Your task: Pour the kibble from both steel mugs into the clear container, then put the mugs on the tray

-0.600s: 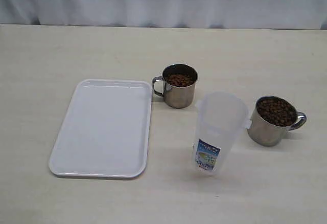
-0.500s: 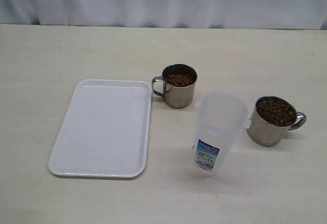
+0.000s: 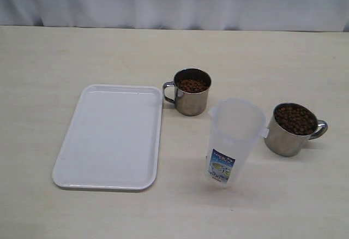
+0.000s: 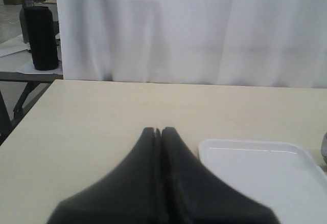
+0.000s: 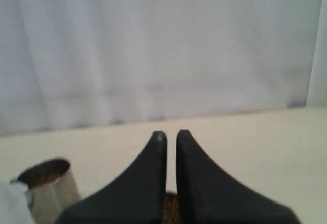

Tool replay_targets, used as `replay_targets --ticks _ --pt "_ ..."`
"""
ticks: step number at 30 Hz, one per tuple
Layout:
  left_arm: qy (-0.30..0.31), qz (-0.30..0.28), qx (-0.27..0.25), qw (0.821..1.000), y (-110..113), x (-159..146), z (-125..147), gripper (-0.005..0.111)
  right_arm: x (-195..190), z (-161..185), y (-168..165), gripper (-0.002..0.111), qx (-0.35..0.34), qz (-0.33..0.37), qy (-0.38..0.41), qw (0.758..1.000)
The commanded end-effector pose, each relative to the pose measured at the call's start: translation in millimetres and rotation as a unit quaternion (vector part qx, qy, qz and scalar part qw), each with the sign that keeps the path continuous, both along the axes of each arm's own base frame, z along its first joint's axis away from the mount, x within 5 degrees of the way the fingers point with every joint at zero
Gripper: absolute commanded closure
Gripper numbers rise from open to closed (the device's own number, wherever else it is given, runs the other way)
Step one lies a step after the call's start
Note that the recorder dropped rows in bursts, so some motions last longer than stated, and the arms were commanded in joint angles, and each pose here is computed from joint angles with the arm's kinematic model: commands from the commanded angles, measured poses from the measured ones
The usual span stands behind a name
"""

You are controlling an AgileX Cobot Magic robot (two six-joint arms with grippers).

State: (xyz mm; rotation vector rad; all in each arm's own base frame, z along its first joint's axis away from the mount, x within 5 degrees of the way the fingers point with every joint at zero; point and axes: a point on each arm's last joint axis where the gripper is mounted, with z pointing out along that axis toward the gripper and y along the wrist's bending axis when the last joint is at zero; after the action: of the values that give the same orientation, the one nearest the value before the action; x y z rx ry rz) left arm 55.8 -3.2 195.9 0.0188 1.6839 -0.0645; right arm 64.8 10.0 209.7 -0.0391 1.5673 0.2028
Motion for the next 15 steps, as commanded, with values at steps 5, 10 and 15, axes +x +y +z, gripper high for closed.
replay_targets --ticks 5,10,15 --pt "-0.002 0.001 0.002 1.000 0 0 0 0.107 54 -61 44 0.089 -0.151 0.141 0.236 0.950" --pt "-0.002 0.001 0.002 1.000 0 0 0 0.107 74 -88 50 0.031 -0.165 0.124 0.254 0.945" --pt "-0.002 0.001 0.002 1.000 0 0 0 0.107 91 -100 52 0.015 -0.153 0.090 0.254 0.951"
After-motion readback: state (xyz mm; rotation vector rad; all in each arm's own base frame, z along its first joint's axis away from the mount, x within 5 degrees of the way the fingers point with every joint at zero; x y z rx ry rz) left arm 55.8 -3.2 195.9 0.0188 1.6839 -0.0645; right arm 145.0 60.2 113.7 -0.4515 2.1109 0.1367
